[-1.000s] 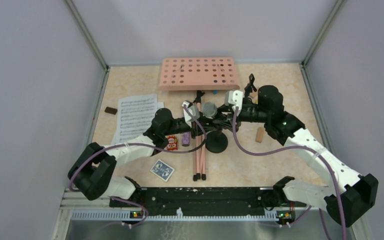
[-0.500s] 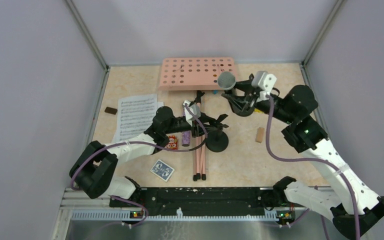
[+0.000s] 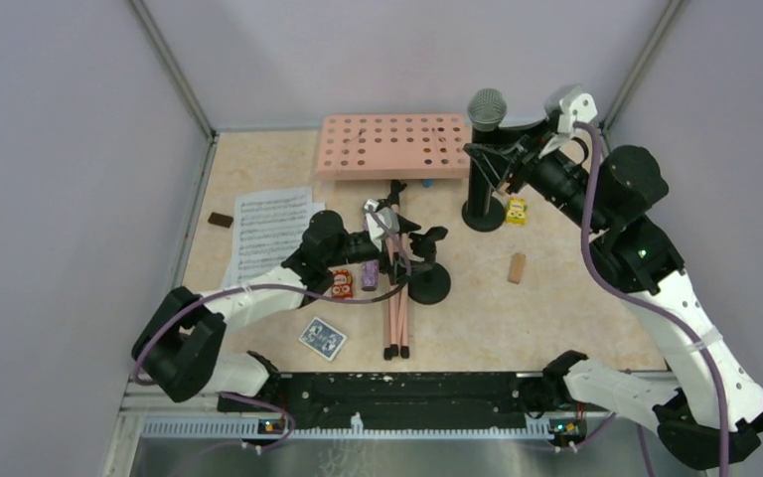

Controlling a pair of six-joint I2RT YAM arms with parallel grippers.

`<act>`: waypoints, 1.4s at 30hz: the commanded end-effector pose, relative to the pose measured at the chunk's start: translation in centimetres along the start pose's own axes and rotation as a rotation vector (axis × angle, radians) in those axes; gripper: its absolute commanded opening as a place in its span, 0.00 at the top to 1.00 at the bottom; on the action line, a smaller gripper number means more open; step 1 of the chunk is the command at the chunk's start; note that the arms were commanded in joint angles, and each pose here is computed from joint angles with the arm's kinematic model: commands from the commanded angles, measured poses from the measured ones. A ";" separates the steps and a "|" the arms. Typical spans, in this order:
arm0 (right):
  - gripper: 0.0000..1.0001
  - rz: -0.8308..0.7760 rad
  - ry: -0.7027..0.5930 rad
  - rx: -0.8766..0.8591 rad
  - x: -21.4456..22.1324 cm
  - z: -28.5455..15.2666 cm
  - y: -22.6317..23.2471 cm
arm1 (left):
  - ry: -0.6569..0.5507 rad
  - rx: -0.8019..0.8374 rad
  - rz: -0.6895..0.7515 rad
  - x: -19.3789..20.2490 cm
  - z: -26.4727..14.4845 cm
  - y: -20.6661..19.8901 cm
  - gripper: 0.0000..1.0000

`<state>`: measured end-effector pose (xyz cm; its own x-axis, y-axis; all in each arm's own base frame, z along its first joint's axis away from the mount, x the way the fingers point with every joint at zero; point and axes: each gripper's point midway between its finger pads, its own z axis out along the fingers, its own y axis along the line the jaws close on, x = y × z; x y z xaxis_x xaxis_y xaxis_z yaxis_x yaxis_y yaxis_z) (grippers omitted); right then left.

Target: Pack up the instrument practice props

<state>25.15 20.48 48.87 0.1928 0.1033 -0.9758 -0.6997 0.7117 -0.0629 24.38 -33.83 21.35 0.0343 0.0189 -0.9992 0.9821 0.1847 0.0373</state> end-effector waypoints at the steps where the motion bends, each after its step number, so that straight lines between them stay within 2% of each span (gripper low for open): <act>1: 1.00 0.139 0.108 0.057 0.1 0.7 -0.5 | -0.084 -0.052 0.082 -5.2 -1.4 0.0 0.02; 4: 1.00 0.216 0.135 0.034 -0.2 1.8 0.1 | -0.090 -0.219 0.027 -6.4 -3.3 1.4 0.01; 9: 1.00 0.277 0.152 -0.102 0.5 4.1 4.4 | -0.097 -0.616 -0.198 -6.0 -9.4 4.0 0.01; 13: 1.00 0.310 0.208 -0.087 3.4 6.7 7.5 | -0.062 -0.897 -0.341 -5.1 -15.4 4.4 0.01; 14: 1.00 0.334 0.231 -0.075 4.7 7.5 8.1 | -0.019 -0.953 -0.369 -4.4 -17.0 4.0 0.01; 19: 1.00 0.374 0.334 -0.026 10.6 10.1 11.4 | 0.013 -1.179 -0.432 -4.5 -24.3 2.1 0.01; 24: 1.00 0.398 0.472 0.017 18.2 11.5 15.1 | -0.091 -1.267 -0.455 -6.2 -29.2 -0.3 0.01; 27: 1.00 0.429 0.546 0.064 23.1 11.8 16.3 | -0.145 -1.269 -0.445 -7.2 -30.7 -1.2 0.01; 31: 1.00 0.461 0.639 0.130 28.8 11.8 17.4 | -0.181 -1.302 -0.483 -6.6 -31.7 -1.6 0.01; 36: 1.00 0.516 0.688 0.207 33.5 12.6 18.0 | -0.173 -1.311 -0.495 -5.7 -31.5 -1.4 0.01; 42: 1.00 0.465 0.707 0.317 37.2 14.0 17.1 | -0.169 -1.328 -0.492 -5.4 -31.8 -1.3 0.01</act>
<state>27.66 44.29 12.30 -0.6581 -0.0611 -0.7504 -0.4166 0.8598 0.2953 16.82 -3.29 27.36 -0.1497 -0.4045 -0.9022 0.0281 0.9104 -0.4128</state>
